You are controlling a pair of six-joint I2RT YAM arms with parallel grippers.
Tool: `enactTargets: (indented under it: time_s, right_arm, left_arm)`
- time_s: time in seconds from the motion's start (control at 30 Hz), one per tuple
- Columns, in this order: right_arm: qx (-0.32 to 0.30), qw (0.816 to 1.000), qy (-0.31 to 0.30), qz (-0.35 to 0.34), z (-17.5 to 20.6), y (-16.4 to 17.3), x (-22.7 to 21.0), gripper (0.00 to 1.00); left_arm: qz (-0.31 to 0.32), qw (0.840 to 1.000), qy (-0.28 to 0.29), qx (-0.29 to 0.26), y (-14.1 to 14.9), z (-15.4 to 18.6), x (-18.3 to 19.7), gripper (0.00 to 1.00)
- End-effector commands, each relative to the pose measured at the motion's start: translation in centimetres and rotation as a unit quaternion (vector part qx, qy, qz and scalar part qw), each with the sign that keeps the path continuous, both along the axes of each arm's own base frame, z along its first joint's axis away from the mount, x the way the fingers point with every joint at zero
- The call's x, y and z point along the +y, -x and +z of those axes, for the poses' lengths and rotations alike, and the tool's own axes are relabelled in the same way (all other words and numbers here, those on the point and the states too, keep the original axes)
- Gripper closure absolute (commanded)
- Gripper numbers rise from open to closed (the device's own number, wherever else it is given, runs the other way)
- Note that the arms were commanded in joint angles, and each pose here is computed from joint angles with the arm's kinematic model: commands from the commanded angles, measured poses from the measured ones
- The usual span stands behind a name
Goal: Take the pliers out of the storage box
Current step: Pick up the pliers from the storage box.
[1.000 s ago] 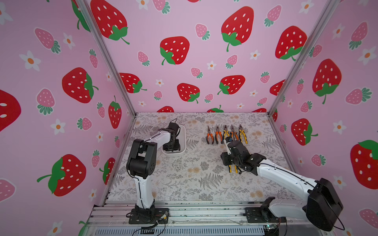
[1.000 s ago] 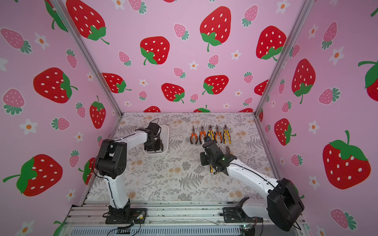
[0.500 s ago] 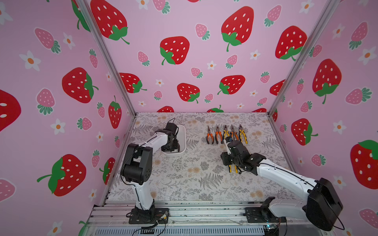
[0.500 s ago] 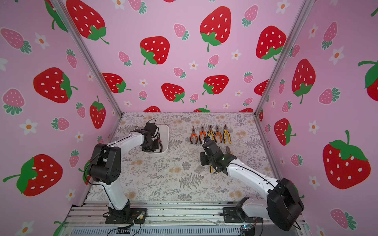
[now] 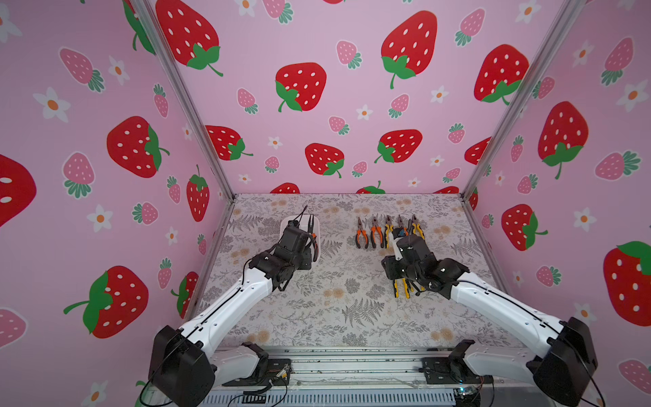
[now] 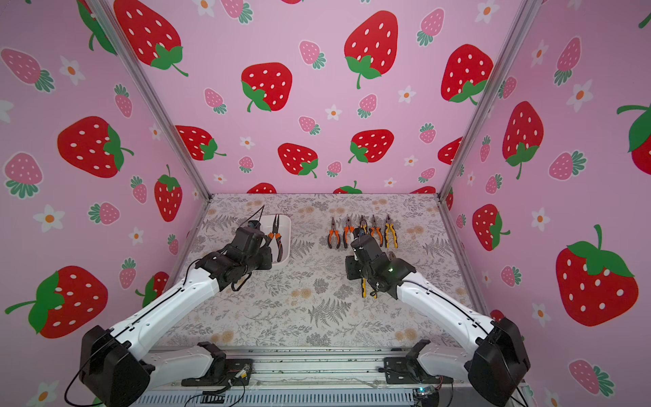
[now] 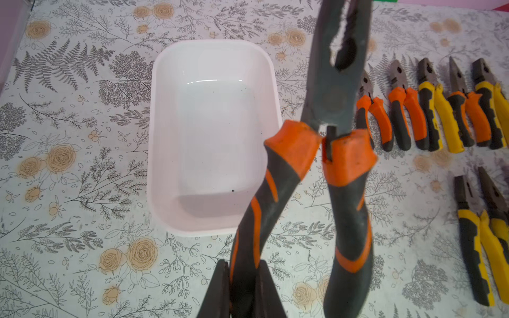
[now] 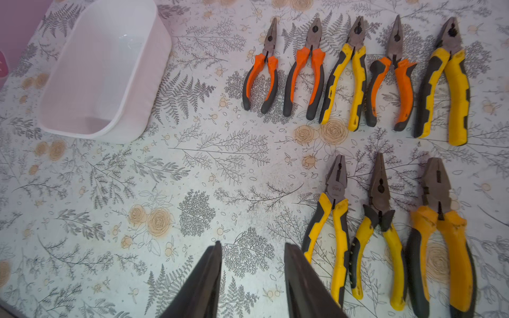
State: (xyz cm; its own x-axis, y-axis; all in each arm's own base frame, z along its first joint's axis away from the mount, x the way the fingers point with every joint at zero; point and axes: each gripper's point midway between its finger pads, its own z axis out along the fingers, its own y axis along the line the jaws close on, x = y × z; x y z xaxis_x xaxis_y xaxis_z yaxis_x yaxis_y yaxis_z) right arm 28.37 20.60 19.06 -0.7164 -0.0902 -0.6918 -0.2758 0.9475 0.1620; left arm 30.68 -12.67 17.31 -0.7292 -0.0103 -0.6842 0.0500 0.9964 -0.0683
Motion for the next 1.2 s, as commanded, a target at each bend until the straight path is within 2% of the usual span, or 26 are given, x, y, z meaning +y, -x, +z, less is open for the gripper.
enactTargets:
  time_s: [0.0, 0.13, 0.2, 0.37, 0.4, 0.53, 0.7, 1.17]
  right_arm:
    - [0.018, 1.000, 0.001, -0.002, 2.3, 0.3, 0.2, 0.57]
    - [0.052, 0.999, 0.002, -0.003, 4.7, -0.4, 1.6, 0.49]
    - [0.066, 0.998, -0.004, -0.006, 6.0, -0.7, 2.4, 0.49]
    - [0.099, 0.992, -0.081, -0.015, 8.3, -1.4, 5.5, 0.49]
    - [0.111, 0.989, -0.094, -0.021, 8.2, -1.4, 6.1, 0.45]
    - [0.148, 0.981, -0.123, -0.038, 7.6, -1.2, 8.3, 0.44]
    - [0.156, 0.975, -0.155, -0.033, 7.8, -0.7, 10.3, 0.43]
    - [0.198, 0.964, -0.176, -0.010, 5.6, -0.5, 13.4, 0.44]
  left_arm:
    - [-0.002, 0.998, 0.008, -0.067, 0.3, 1.5, -1.3, 1.00]
    - [-0.053, 0.992, -0.007, -0.112, 2.5, 1.6, -4.1, 1.00]
    - [-0.057, 0.989, -0.024, -0.136, 3.3, 1.9, -4.6, 1.00]
    - [-0.066, 0.981, -0.058, -0.171, 4.7, 1.9, -6.0, 1.00]
    - [-0.065, 0.980, -0.063, -0.175, 4.8, 1.9, -6.1, 1.00]
    - [-0.049, 0.975, -0.101, -0.193, 5.0, 2.3, -6.7, 1.00]
    - [-0.042, 0.971, -0.133, -0.196, 5.0, 2.0, -7.5, 1.00]
    - [-0.061, 0.971, -0.108, -0.204, 5.2, 2.1, -9.3, 1.00]
